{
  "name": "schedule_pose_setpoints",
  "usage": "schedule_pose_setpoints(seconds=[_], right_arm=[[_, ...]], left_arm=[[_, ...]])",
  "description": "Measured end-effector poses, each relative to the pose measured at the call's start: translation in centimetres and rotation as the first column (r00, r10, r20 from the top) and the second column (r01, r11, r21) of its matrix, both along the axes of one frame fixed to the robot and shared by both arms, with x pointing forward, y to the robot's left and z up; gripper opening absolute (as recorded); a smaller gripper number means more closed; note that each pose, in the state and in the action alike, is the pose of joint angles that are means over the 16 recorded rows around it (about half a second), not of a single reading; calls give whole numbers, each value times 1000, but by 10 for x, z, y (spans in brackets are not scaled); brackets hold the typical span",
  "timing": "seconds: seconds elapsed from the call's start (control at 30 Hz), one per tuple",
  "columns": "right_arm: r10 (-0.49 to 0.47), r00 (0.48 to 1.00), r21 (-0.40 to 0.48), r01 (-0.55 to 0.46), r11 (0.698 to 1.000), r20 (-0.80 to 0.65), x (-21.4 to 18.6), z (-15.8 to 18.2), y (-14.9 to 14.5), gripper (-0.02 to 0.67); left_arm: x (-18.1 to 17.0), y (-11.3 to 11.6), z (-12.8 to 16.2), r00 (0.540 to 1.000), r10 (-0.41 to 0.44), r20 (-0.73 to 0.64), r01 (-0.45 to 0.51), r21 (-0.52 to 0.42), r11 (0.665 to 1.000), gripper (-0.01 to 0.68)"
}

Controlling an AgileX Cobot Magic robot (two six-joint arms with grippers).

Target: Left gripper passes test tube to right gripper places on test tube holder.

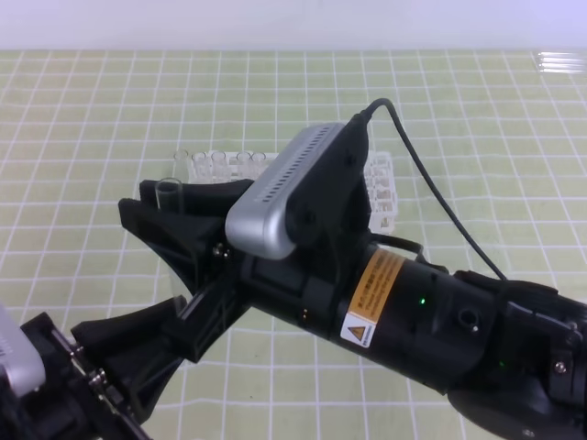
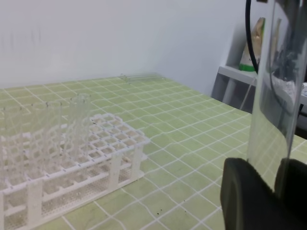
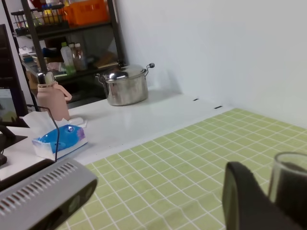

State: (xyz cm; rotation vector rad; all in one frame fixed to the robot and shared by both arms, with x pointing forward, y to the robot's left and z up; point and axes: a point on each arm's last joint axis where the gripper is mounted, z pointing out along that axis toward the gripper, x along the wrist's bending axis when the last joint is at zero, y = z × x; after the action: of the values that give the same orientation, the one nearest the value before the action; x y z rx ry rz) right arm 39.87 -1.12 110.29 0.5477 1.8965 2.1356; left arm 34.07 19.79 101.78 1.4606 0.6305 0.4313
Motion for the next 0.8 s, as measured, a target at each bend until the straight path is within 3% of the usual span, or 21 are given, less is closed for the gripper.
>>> schedule_pose_setpoints(seconds=[0.33,0.8], right_arm=[[1,1000,2,-1,1000,-3,0,0,0,88],[-18,1000,-42,18,999,-3,2,-3,-2,88]], left_arm=[[0,0,0,1000,-7,14,7,10,1000,121],[-1,-1,0,1000,-13,24,12,26,1000,312]])
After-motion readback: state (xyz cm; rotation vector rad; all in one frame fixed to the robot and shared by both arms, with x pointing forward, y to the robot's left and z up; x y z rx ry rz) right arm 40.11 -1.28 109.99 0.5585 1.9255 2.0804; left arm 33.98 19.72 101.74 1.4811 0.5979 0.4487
